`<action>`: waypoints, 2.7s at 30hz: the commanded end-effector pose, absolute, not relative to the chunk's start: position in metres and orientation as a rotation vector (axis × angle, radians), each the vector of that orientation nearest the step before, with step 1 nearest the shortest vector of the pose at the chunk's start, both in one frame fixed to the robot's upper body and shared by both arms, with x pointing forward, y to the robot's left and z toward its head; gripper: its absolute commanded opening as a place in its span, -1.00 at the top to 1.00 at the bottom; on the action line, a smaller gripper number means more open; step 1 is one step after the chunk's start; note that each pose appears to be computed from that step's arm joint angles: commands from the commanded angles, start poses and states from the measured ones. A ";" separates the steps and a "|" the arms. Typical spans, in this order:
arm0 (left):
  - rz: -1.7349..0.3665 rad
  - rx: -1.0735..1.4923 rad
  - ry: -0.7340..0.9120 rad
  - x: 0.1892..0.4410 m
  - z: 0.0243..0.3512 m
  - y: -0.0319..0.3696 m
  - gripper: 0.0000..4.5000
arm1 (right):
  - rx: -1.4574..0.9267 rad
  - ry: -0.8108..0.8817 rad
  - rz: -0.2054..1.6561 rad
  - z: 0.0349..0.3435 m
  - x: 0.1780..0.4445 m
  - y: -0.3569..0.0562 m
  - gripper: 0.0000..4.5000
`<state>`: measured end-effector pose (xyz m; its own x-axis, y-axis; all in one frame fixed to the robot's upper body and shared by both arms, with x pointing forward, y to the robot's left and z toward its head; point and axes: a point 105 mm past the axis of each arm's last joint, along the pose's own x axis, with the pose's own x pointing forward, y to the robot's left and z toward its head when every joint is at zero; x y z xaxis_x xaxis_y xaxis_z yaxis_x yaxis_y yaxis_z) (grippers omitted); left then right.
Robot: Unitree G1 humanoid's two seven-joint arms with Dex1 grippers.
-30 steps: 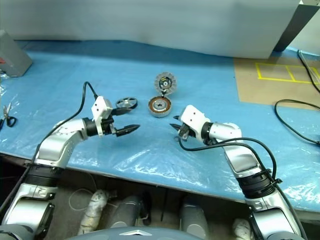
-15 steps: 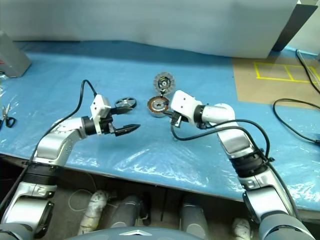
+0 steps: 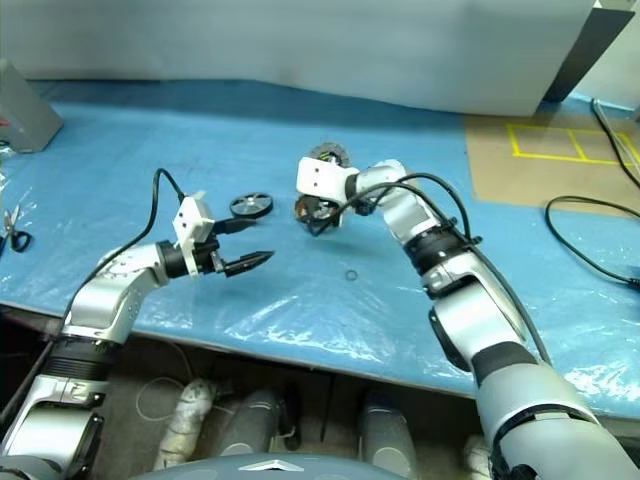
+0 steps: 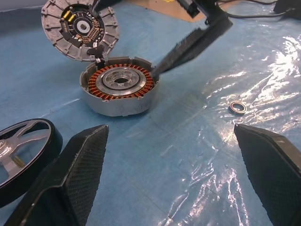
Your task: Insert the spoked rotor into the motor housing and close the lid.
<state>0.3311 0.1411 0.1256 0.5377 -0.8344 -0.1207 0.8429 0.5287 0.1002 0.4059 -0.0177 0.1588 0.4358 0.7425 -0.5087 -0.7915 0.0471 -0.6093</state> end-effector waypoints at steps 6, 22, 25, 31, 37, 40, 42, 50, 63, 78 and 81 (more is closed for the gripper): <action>-0.991 0.160 0.003 0.324 0.133 0.136 -1.00 | -1.021 0.216 1.155 0.147 0.420 -0.009 -0.99; -0.987 0.137 0.036 0.319 0.117 0.133 -1.00 | -0.968 0.331 1.134 0.145 0.424 -0.025 -0.99; -0.992 0.131 0.039 0.318 0.116 0.131 -1.00 | -0.978 0.348 1.132 0.139 0.424 -0.029 -0.99; -0.997 0.126 0.035 0.319 0.118 0.127 -1.00 | -0.991 0.389 1.142 0.120 0.418 -0.029 -0.99; -0.998 0.129 0.044 0.320 0.115 0.129 -1.00 | -1.009 0.416 1.137 0.113 0.417 -0.034 -0.91; -0.997 0.131 0.047 0.321 0.113 0.130 -1.00 | -1.031 0.424 1.174 0.107 0.412 -0.035 -0.58; -0.998 0.131 0.047 0.321 0.112 0.129 -1.00 | -1.059 0.414 1.172 0.106 0.412 -0.036 -0.26; -1.008 0.122 0.044 0.318 0.112 0.125 -1.00 | -1.115 0.310 1.256 0.121 0.390 -0.034 0.13; -1.054 0.124 0.080 0.310 0.109 0.125 -1.00 | -1.073 0.315 1.510 0.116 0.316 -0.029 0.13; -1.071 0.124 0.089 0.309 0.114 0.121 -1.00 | -0.842 0.381 1.529 0.127 0.311 -0.027 -0.50; -1.081 0.122 0.092 0.309 0.115 0.119 -1.00 | -0.753 0.330 1.566 0.153 0.304 -0.030 -0.50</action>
<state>0.3098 0.1231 0.1029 0.4870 -0.8584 -0.1611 0.8718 0.4889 0.0299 0.3088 -0.0326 0.1211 0.0281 0.7182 -0.6952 -0.9748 -0.1343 -0.1781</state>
